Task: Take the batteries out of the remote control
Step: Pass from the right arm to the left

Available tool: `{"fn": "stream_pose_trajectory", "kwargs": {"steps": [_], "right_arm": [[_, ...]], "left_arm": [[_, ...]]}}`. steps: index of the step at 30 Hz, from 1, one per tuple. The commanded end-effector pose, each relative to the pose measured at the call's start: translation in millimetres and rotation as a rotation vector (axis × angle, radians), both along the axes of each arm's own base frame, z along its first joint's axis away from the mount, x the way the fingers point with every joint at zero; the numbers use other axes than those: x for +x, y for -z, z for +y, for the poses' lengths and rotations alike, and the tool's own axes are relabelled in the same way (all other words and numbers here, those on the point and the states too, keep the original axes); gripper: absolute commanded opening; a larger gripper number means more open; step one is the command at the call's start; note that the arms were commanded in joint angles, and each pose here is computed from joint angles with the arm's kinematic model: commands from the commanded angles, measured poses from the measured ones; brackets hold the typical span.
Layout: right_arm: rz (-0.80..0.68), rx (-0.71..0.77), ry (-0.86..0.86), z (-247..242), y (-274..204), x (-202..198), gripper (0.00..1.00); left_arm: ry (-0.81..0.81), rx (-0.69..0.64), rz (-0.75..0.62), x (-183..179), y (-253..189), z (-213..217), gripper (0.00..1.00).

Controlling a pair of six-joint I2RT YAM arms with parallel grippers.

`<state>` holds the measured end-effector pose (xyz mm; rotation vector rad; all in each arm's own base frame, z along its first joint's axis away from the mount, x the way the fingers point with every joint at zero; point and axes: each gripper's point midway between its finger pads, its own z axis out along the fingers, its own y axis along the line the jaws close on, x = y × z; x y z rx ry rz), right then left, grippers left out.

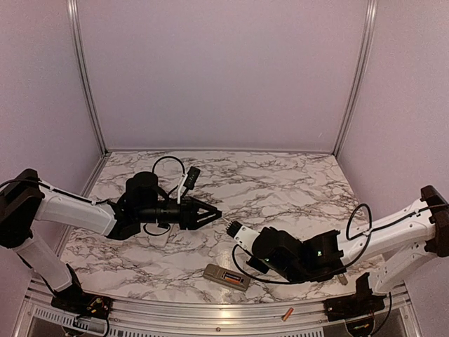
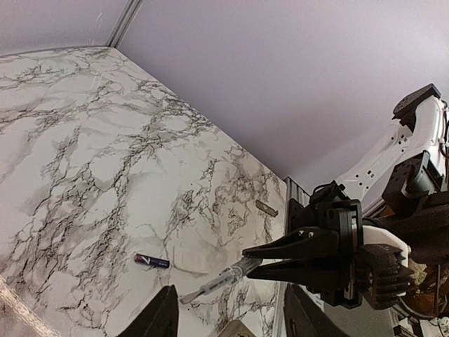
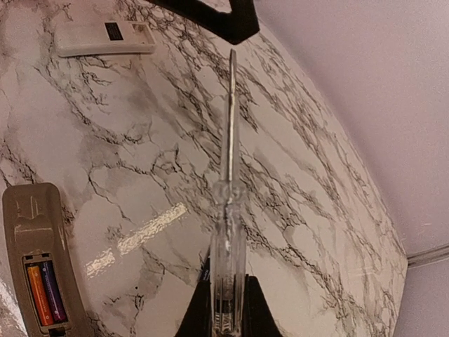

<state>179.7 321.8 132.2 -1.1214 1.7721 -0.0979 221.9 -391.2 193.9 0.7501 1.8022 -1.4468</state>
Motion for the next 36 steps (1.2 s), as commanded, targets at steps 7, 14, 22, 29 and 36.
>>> {"fn": "stream_pose_trajectory", "kwargs": {"steps": [7,14,22,29,36], "right_arm": [[-0.034,0.031,0.006,13,-20,4,0.00],[-0.044,0.028,-0.017,22,-19,1,0.00],[-0.056,0.023,-0.019,28,-19,3,0.00],[-0.080,0.016,-0.001,28,-20,6,0.00],[-0.079,0.039,0.030,31,-18,9,0.00]], "left_arm": [[-0.046,0.005,0.118,22,16,4,0.52],[-0.019,-0.013,0.141,20,17,-1,0.39],[0.012,-0.044,0.170,17,16,-5,0.18],[0.009,-0.050,0.174,17,15,-4,0.00],[0.012,-0.082,0.147,14,6,-1,0.00]]}}
